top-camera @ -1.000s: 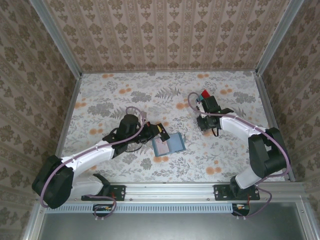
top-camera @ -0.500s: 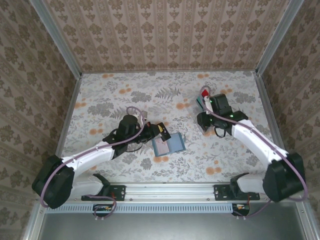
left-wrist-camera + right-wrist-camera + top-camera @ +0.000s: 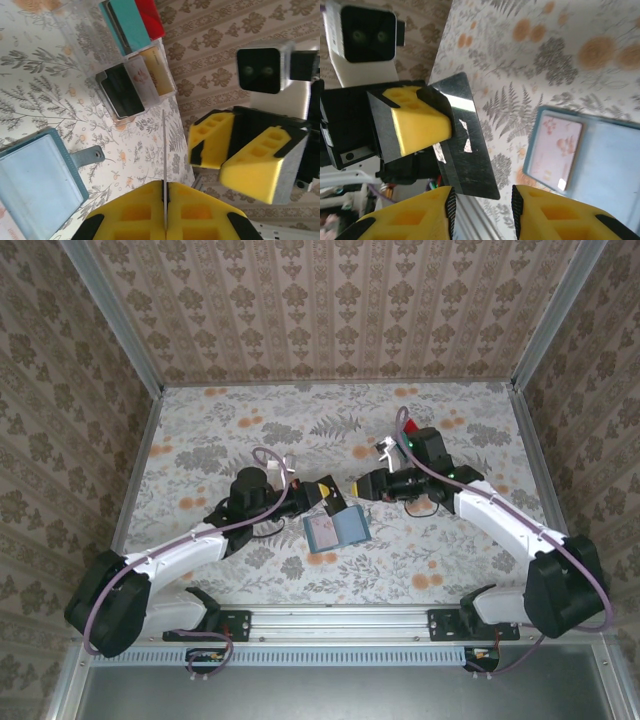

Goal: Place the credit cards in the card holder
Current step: Insert the credit card into the card slot.

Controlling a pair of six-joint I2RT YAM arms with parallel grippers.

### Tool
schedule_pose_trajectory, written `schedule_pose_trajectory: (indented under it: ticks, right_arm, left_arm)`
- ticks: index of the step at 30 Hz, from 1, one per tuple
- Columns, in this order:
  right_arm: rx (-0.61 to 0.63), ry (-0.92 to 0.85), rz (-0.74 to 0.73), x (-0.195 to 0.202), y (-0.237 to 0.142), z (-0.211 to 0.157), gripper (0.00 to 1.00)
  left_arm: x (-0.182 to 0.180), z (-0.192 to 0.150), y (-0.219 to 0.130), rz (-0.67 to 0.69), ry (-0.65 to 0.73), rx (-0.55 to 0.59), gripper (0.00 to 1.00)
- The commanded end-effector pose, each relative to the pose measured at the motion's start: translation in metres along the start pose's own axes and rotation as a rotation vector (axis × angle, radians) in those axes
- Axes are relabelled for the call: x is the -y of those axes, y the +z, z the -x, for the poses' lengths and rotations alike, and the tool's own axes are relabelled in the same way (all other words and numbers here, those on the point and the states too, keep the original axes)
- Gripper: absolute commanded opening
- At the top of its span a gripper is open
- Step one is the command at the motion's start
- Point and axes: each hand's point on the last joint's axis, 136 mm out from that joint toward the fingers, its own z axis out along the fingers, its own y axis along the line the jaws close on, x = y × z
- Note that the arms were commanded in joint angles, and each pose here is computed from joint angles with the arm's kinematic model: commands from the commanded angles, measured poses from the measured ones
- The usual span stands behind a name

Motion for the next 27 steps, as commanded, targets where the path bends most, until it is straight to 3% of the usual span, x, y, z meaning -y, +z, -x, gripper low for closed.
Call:
schedule_pose_trajectory:
  ticks: [1, 10, 13, 14, 17, 23, 27]
  right_arm:
    - [-0.051, -0.014, 0.117, -0.026, 0.008, -0.001, 0.38]
    - [-0.066, 0.018, 0.170, -0.025, 0.022, 0.006, 0.38]
    - [-0.049, 0.022, 0.117, -0.015, 0.024, 0.009, 0.37]
    - [-0.043, 0.024, 0.122, -0.015, 0.024, 0.010, 0.36]
    - [-0.048, 0.029, 0.166, -0.022, 0.025, 0.012, 0.20]
    - [-0.006, 0.057, 0.128, -0.012, 0.022, 0.016, 0.04]
    - [0.058, 0.095, 0.137, -0.012, 0.020, 0.025, 0.00]
  left_arm:
    - [0.019, 0.005, 0.001, -0.080, 0.069, 0.000, 0.00]
    - [0.031, 0.006, 0.003, -0.139, 0.075, -0.008, 0.00]
    - [0.032, 0.006, 0.004, -0.158, 0.061, -0.011, 0.00]
    - [0.031, 0.006, 0.004, -0.157, 0.058, -0.012, 0.00]
    - [0.029, 0.005, 0.004, -0.152, 0.050, -0.007, 0.00]
    - [0.014, 0.007, 0.001, -0.086, 0.015, 0.025, 0.24]
    - [0.012, 0.005, 0.001, -0.090, 0.004, 0.032, 0.29]
